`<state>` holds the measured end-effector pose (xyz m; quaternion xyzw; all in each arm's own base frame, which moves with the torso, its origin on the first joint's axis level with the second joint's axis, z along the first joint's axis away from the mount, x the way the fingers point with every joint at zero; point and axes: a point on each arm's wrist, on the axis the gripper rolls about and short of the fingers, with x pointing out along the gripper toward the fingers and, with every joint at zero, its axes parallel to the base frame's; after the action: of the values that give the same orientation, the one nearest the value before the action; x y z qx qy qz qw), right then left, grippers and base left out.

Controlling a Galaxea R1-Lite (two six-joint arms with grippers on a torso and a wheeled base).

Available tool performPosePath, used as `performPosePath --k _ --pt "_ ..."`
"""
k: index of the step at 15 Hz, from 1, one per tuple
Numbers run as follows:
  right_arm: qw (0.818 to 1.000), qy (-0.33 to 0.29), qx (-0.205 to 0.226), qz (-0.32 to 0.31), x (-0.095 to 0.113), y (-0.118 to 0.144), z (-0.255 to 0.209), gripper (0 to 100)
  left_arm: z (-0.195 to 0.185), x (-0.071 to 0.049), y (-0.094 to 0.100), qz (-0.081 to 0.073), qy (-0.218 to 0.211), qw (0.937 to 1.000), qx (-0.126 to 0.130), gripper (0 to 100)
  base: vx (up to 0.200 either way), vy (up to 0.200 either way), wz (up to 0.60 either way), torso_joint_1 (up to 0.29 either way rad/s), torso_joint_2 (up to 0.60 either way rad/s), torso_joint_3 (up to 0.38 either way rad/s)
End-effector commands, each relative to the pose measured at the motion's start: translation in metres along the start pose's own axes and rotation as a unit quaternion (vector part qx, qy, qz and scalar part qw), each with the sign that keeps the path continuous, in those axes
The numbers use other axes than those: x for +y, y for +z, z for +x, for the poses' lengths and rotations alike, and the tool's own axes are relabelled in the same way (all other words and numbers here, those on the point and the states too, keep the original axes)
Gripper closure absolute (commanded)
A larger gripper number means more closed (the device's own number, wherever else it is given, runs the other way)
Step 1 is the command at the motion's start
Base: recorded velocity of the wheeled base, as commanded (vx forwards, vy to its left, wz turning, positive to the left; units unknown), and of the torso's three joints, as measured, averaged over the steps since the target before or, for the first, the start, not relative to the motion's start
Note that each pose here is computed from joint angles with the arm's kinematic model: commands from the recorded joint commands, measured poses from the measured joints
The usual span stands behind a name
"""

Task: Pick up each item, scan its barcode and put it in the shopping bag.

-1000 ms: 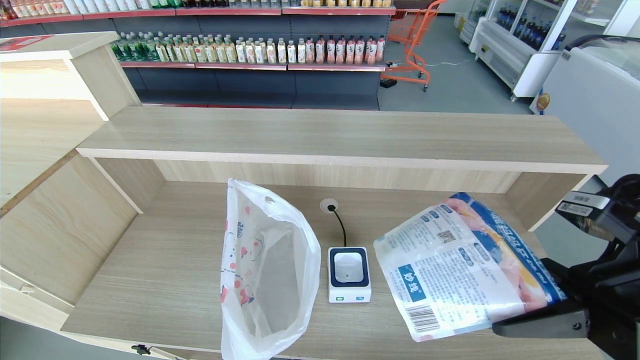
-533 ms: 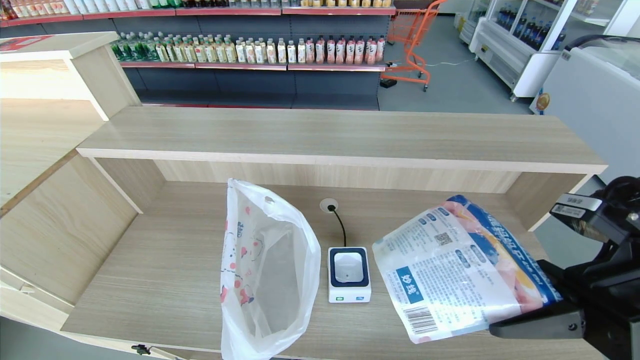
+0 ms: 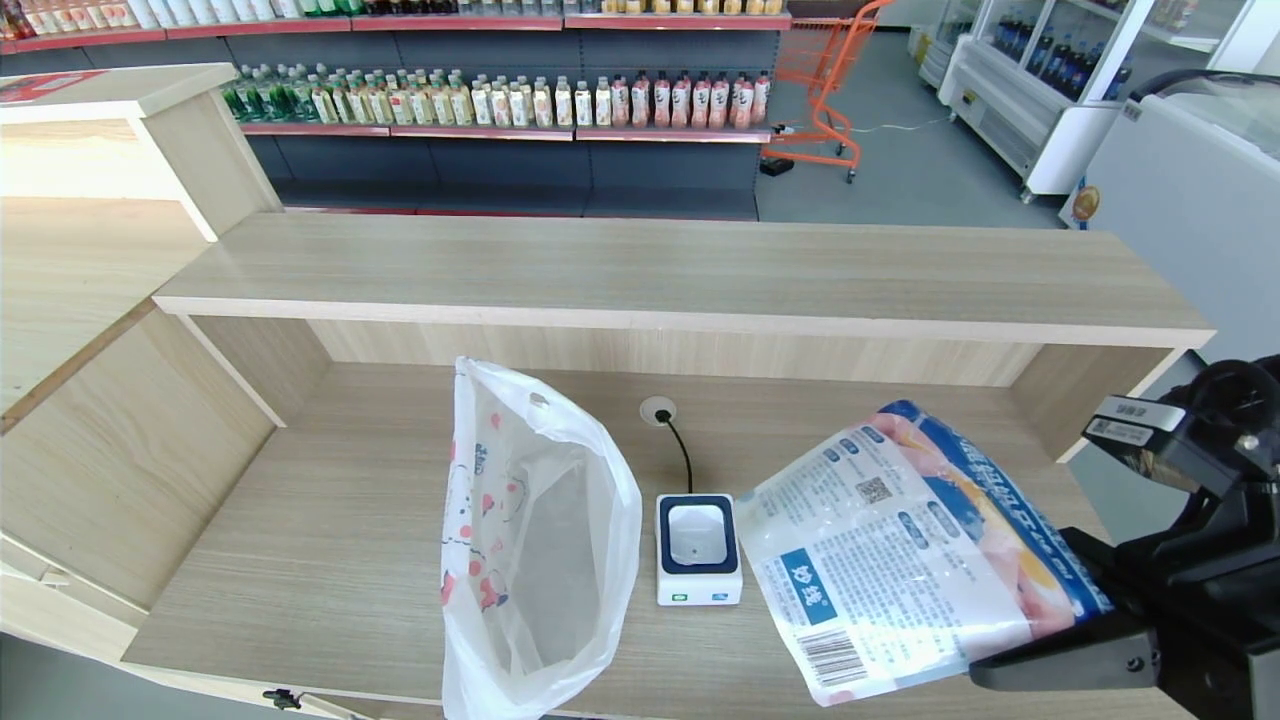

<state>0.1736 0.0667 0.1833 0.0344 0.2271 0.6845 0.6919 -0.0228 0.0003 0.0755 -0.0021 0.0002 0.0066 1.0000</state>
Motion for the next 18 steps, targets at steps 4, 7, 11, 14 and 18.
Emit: performPosePath --k 4,7,11,14,18 --pt "1.000 -0.021 0.005 -0.013 -0.002 0.003 -0.001 100 0.000 0.000 0.000 0.000 0.000 1.0000 0.000 0 0.000 0.000 0.00 0.000 0.00 0.000" --pt "0.964 -0.220 0.042 -0.145 -0.012 0.022 -0.013 100 0.000 0.000 0.000 0.000 0.000 1.0000 0.000 0 0.000 0.000 0.00 0.000 0.00 0.000" --pt "0.875 -0.380 0.066 -0.294 -0.016 0.027 -0.027 100 0.000 0.000 0.000 0.000 0.000 1.0000 0.000 0 0.000 0.000 0.00 0.000 0.00 0.000" --pt "0.836 -0.396 0.100 -0.367 -0.016 0.016 -0.027 100 0.000 0.000 0.000 0.000 0.000 1.0000 0.000 0 0.000 0.000 0.00 0.000 0.00 0.000" --pt "0.788 -0.397 0.147 -0.447 -0.018 0.014 -0.035 100 0.000 0.000 0.000 0.000 0.000 1.0000 0.000 0 0.000 0.000 0.00 0.000 0.00 0.000"
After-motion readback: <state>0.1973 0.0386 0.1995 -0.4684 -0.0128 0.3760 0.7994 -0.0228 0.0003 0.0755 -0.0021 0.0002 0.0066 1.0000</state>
